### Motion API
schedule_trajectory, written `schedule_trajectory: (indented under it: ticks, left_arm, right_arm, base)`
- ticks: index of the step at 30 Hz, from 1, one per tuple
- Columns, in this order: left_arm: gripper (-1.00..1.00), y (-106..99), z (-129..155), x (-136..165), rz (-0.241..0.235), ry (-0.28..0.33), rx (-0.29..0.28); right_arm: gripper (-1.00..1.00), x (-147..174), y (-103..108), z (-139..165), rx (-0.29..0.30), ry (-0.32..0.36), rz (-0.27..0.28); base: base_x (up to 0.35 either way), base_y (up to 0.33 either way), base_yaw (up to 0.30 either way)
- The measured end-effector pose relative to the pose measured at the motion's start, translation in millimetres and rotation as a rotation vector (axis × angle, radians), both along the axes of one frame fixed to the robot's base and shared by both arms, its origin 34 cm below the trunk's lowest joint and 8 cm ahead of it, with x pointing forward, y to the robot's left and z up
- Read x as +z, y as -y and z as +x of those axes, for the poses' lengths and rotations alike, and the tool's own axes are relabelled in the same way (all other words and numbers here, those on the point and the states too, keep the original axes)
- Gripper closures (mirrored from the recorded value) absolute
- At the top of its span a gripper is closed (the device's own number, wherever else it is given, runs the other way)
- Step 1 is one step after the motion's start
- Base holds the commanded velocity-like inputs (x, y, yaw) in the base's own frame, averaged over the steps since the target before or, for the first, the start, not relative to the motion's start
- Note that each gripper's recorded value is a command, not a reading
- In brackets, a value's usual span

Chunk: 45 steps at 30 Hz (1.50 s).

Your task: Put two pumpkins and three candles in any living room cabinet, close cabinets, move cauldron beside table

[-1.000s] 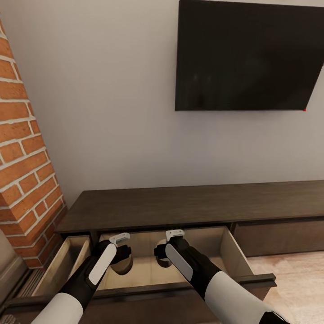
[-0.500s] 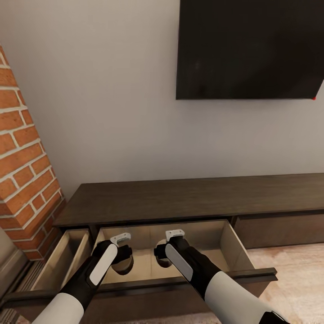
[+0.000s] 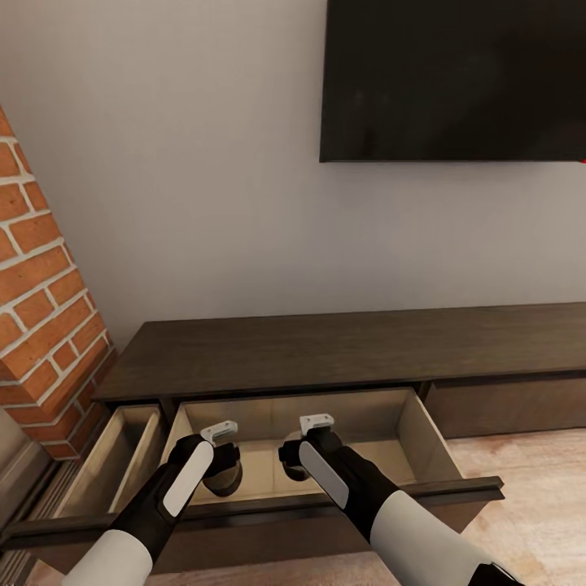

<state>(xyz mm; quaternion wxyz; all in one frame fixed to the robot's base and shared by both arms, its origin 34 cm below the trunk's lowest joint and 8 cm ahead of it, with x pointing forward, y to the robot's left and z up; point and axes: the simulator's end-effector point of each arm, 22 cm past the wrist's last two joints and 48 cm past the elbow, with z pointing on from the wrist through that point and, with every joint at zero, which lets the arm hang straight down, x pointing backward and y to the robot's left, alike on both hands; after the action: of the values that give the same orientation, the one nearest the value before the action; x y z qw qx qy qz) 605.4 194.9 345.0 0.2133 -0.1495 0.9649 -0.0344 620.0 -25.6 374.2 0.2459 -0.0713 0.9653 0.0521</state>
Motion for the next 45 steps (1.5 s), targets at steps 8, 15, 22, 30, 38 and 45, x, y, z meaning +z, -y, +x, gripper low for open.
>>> schedule_trajectory:
  ticks: [8, 15, 22, 30, 38, 45]
  left_arm:
    - [1.00, -0.3, 0.0, 0.0, 0.001, 0.000, 0.000]
    - [1.00, -1.5, 2.4, 1.1, 0.003, 0.012, 0.008]
    - [1.00, -4.0, 5.6, 1.0, 0.005, 0.030, 0.028]
    - [1.00, -3.6, 7.0, 2.8, 0.003, 0.037, 0.029]
    - [1.00, -3.4, 4.6, -6.0, 0.002, 0.021, 0.029]
    - [1.00, -4.0, 3.9, -7.0, 0.005, 0.018, 0.029]
  right_arm:
    - [1.00, 1.7, -0.3, 3.4, -0.007, 0.016, 0.006]
    - [1.00, 5.1, -3.9, 8.1, -0.012, 0.053, 0.014]
    - [1.00, 0.4, -9.1, 4.8, 0.022, 0.085, -0.013]
    - [1.00, -20.5, 7.9, -3.0, 0.004, 0.052, -0.054]
    - [1.00, -30.3, 8.3, -5.9, 0.003, 0.033, -0.054]
    - [-1.00, -29.9, 7.9, -5.7, 0.004, 0.034, -0.053]
  base:
    - [0.000, 0.000, 0.000]
    - [0.000, 0.000, 0.000]
    - [0.000, 0.000, 0.000]
    - [0.000, 0.000, 0.000]
    - [0.000, 0.000, 0.000]
    - [0.000, 0.000, 0.000]
